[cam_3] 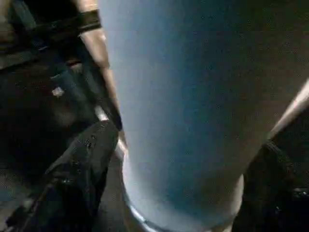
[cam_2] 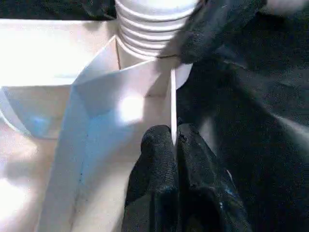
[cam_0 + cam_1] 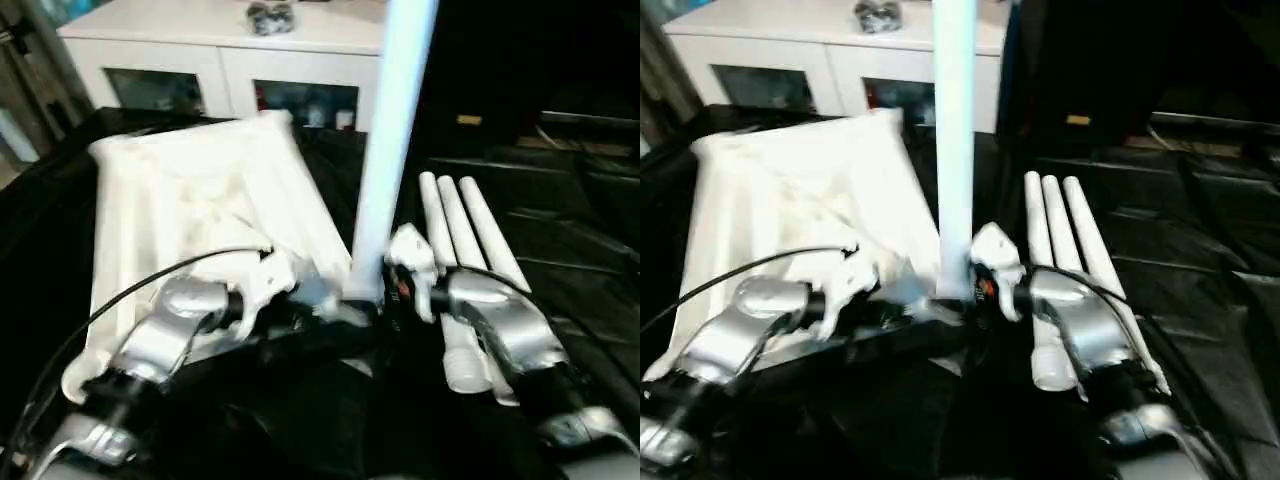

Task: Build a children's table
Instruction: Rotate leg to tighten

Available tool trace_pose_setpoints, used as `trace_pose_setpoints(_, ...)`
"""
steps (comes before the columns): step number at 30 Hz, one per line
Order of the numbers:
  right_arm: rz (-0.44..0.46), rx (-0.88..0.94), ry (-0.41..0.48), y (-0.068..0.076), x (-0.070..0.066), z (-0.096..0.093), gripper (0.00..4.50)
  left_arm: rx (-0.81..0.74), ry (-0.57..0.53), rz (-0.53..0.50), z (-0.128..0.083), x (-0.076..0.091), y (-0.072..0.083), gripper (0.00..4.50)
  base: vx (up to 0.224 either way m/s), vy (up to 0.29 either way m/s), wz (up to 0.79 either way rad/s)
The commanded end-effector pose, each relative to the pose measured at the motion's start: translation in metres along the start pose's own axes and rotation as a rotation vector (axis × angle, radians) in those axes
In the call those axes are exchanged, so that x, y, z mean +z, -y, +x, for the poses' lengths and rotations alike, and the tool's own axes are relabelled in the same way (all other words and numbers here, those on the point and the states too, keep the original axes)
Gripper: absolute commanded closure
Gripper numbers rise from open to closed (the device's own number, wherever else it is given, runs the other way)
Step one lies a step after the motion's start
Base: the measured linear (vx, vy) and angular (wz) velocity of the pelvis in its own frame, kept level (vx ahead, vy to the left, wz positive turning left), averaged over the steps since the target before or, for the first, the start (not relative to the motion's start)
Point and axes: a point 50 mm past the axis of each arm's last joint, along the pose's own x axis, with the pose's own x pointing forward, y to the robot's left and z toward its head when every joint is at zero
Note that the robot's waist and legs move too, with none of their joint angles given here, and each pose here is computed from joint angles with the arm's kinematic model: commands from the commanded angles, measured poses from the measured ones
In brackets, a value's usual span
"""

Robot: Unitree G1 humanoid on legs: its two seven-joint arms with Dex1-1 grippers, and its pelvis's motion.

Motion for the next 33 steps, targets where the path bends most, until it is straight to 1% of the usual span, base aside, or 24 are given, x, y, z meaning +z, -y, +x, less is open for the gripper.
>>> trace_pose_setpoints(1,-0.006,0.105,-0.032,-0.011,-0.002,0.007,0.81,-0.092,0.065,0.037,0.003,0.010,0.008,4.50,0.000,0.000,0.00)
trace_pose_setpoints(3,-0.014,0.121,-0.046,-0.012,-0.002,0.005,0.81,-0.101,0.057,0.040,0.000,0.009,0.008,4.50,0.000,0.000,0.00)
trace_pose_setpoints(4,-0.014,0.121,-0.046,-0.012,-0.002,0.005,1.05,-0.101,0.057,0.040,0.000,0.009,0.008,4.50,0.000,0.000,0.00)
trace_pose_setpoints(6,-0.012,0.142,-0.054,-0.014,-0.002,0.004,1.05,-0.105,0.043,0.037,-0.004,0.006,0.008,4.50,0.000,0.000,0.00)
trace_pose_setpoints(8,-0.007,0.150,-0.055,-0.016,-0.001,0.005,1.34,-0.106,0.041,0.037,-0.006,0.005,0.007,4.50,0.000,0.000,0.00)
trace_pose_setpoints(12,0.015,0.159,-0.046,-0.020,-0.002,0.008,1.63,-0.090,0.046,0.031,-0.005,0.004,0.007,4.50,0.000,0.000,0.00)
trace_pose_setpoints(16,0.068,0.068,-0.013,-0.015,-0.006,0.016,1.73,-0.036,0.032,0.030,0.001,0.003,0.005,4.50,0.000,0.000,0.00)
trace_pose_setpoints(17,0.069,-0.007,-0.021,-0.012,-0.010,0.020,1.73,0.014,0.031,0.001,0.005,0.003,0.001,4.50,0.000,0.000,0.00)
trace_pose_setpoints(18,0.071,-0.013,-0.021,-0.011,-0.010,0.021,1.75,0.018,0.032,0.000,0.005,0.003,0.001,4.50,0.000,0.000,0.00)
trace_pose_setpoints(19,0.110,-0.125,-0.023,-0.006,-0.014,0.029,1.75,0.097,0.056,-0.034,0.013,0.008,-0.004,4.50,0.000,0.000,0.00)
trace_pose_setpoints(20,0.150,-0.193,-0.018,-0.002,-0.016,0.034,1.75,0.147,0.071,-0.051,0.018,0.012,-0.008,4.50,0.000,0.000,0.00)
trace_pose_setpoints(22,0.187,-0.259,-0.011,0.000,-0.017,0.039,1.76,0.200,0.087,-0.072,0.024,0.017,-0.012,4.50,0.000,0.000,0.00)
trace_pose_setpoints(23,0.237,-0.358,-0.016,0.004,-0.018,0.048,1.76,0.279,0.097,-0.112,0.032,0.023,-0.017,4.50,0.000,0.000,0.00)
trace_pose_setpoints(25,0.285,-0.435,-0.020,0.005,-0.019,0.057,1.76,0.334,0.112,-0.134,0.041,0.031,-0.021,4.50,0.000,0.000,0.00)
trace_pose_setpoints(29,0.305,-0.494,-0.011,0.006,-0.018,0.067,1.76,0.355,0.124,-0.131,0.050,0.039,-0.020,4.50,0.000,0.000,0.00)
trace_pose_setpoints(30,0.305,-0.494,-0.011,0.006,-0.018,0.067,1.41,0.355,0.124,-0.131,0.050,0.039,-0.020,4.50,0.000,0.000,0.00)
trace_pose_setpoints(31,0.322,-0.497,0.006,0.006,-0.016,0.070,1.41,0.350,0.126,-0.124,0.052,0.041,-0.019,4.50,0.000,0.000,0.00)
trace_pose_setpoints(32,0.318,-0.488,0.022,0.006,-0.013,0.072,1.20,0.325,0.123,-0.099,0.054,0.042,-0.016,4.50,0.000,0.000,0.00)
trace_pose_setpoints(33,0.281,-0.461,0.035,0.006,-0.009,0.071,0.98,0.281,0.118,-0.070,0.053,0.041,-0.012,4.50,0.000,0.000,0.00)
